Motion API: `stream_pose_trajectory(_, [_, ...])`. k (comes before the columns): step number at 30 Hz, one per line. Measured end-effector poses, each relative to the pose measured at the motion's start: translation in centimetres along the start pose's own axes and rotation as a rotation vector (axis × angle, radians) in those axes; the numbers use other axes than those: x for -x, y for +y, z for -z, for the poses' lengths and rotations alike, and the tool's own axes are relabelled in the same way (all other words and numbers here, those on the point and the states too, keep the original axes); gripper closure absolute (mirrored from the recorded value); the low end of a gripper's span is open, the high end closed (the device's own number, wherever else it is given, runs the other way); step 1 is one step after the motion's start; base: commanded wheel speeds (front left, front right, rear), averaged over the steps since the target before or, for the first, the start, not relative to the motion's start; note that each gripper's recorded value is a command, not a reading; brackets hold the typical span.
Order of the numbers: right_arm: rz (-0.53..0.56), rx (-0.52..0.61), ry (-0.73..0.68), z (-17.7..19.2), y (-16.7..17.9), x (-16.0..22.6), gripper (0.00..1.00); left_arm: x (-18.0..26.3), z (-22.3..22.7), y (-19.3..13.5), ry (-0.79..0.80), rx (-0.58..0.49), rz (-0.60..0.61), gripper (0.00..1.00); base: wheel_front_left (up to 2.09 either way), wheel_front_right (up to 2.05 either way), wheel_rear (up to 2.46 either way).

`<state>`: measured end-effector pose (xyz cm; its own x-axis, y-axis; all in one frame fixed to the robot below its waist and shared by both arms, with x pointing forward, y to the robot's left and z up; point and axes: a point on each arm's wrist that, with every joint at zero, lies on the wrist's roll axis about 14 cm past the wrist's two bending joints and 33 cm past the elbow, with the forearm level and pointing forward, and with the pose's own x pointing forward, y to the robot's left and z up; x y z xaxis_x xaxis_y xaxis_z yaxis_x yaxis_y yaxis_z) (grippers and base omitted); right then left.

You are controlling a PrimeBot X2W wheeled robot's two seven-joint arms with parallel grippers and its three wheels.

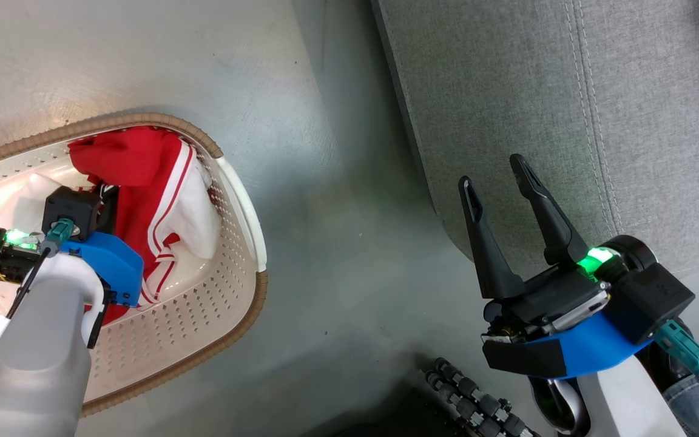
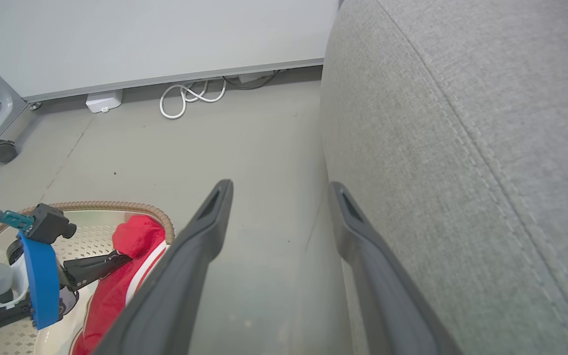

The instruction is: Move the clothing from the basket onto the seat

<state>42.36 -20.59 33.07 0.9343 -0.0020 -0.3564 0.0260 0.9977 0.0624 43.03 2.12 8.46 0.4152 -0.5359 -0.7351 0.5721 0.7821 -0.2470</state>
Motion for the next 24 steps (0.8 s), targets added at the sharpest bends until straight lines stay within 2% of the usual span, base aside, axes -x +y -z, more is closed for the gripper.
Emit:
stream_pose_trajectory(16, [-0.014,0.008,-0.030,-1.1,0.3,-0.1,0.00,0.4,-1.3,-0.7,-0.032,0.003,0.009,1.00,0.00,0.00,0.00])
stream_pose_trajectory(24, [-0.044,0.043,-0.078,-2.8,1.1,-0.3,0.00,2.7,-2.9,-2.2,-0.064,0.017,0.009,1.00,0.00,0.00,0.00])
